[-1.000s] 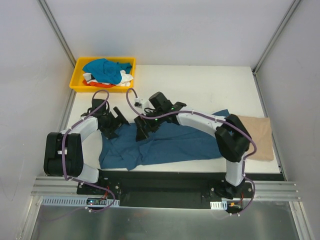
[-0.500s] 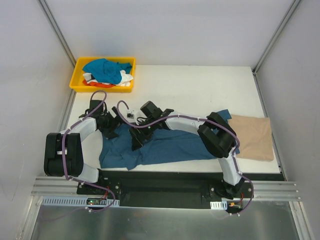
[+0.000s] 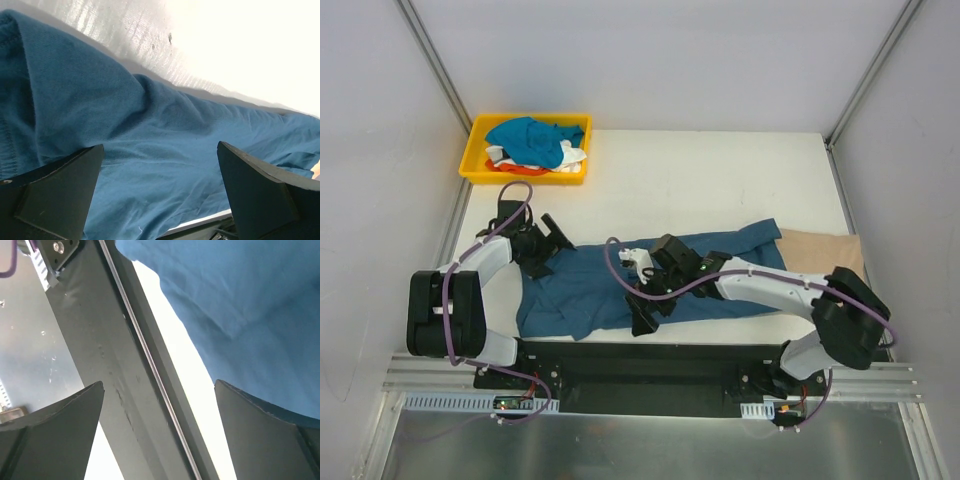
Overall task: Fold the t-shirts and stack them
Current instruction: Fold the tshirt
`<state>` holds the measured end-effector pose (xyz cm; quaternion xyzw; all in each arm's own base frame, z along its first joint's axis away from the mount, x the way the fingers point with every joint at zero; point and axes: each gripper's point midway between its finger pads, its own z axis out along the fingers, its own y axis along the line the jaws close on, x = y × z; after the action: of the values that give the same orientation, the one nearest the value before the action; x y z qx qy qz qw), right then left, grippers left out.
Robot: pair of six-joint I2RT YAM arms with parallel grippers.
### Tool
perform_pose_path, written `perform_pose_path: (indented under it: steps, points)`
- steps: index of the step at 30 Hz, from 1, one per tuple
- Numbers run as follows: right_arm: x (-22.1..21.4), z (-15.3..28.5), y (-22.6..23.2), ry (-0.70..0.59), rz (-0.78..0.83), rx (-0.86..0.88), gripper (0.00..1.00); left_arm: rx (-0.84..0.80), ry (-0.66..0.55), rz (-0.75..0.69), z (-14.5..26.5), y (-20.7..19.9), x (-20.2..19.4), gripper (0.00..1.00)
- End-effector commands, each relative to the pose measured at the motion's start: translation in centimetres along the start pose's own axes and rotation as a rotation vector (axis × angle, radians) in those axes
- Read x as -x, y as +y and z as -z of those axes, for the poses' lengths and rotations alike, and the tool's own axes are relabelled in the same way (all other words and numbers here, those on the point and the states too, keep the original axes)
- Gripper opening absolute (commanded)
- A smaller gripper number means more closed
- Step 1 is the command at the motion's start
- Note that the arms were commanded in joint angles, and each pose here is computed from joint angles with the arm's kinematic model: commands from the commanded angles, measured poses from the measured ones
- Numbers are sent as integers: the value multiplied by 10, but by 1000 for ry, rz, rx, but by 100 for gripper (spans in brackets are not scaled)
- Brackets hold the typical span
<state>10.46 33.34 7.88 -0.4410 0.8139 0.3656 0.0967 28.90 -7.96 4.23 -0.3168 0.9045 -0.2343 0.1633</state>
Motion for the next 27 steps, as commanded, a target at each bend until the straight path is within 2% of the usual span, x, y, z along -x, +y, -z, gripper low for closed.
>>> perform_pose_path:
  steps: [1,3,6,9,12,15,19,27]
  points:
    - [6,30,-22,-86,-13,-216,97,21,-31,-25,11,5,3,99]
    - [23,53,-43,-160,-5,-391,97,-15,-34,-23,18,-2,1,99]
    - [44,81,-62,-279,0,-537,97,-53,-58,-27,31,-10,-5,99]
    - [53,101,-81,-343,-61,-595,97,-62,-95,-54,42,-12,-16,99]
    - [55,112,-114,-356,-168,-662,97,-64,-92,-78,48,-10,-37,99]
    - [51,115,-149,-336,-273,-732,97,-72,-29,-106,44,-7,-69,99]
    - [58,111,-177,-330,-399,-719,97,-30,44,-117,32,1,-96,99]
    - [61,83,-223,-292,-510,-655,97,94,66,-111,9,8,-87,99]
